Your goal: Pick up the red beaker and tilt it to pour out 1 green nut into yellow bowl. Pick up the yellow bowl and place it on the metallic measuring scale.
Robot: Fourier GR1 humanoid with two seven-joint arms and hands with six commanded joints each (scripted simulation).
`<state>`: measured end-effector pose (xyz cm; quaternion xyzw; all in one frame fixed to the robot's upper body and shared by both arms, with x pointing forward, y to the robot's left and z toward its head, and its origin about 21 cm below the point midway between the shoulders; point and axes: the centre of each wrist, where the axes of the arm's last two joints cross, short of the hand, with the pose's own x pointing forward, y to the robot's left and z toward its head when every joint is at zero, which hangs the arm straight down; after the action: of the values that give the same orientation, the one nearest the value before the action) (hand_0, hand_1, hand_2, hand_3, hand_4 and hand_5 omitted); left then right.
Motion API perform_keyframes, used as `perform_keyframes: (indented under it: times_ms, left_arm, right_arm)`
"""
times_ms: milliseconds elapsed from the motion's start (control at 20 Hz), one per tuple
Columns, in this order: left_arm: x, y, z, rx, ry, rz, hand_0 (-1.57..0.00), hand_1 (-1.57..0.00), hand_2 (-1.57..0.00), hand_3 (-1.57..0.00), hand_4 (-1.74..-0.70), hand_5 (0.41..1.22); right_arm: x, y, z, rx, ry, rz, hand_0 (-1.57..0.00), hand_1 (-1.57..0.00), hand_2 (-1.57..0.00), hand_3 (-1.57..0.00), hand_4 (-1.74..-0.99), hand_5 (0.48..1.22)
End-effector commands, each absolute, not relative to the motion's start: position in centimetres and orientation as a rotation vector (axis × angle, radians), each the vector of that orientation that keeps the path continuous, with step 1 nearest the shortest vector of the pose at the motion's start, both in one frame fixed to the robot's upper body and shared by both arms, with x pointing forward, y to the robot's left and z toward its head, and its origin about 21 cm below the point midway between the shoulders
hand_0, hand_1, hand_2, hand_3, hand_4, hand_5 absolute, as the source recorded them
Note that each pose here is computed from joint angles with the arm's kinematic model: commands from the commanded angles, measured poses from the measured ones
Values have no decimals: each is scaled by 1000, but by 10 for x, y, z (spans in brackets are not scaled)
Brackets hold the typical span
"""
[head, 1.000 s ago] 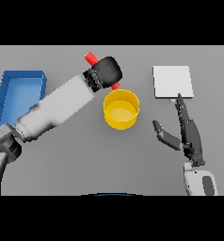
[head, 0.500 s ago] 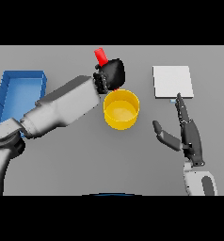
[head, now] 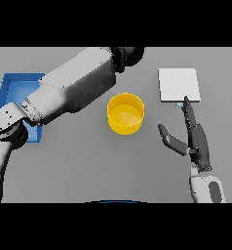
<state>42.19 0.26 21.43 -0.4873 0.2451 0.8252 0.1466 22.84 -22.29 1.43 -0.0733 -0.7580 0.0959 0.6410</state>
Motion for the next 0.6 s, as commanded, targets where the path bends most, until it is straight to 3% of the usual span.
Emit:
perform_keyframes:
  times_ms: [0,300,550]
  left_arm:
    - [429,9,227,-1453,722,2388,-1571,-1571,-1571,-1571,-1727,1221]
    - [460,67,325,-1896,1135,2460,-1571,-1571,-1571,-1571,-1728,1221]
    - [481,190,360,-2124,2195,2563,-1571,-1571,-1571,-1520,-1737,1221]
  right_arm:
    - [226,-222,13,-175,-1733,230,1,1,1,1,-1133,557]
    - [229,-220,12,-119,-1739,226,1,1,1,1,-1104,563]
    - [232,-222,12,-90,-1761,243,1,1,1,1,-1116,582]
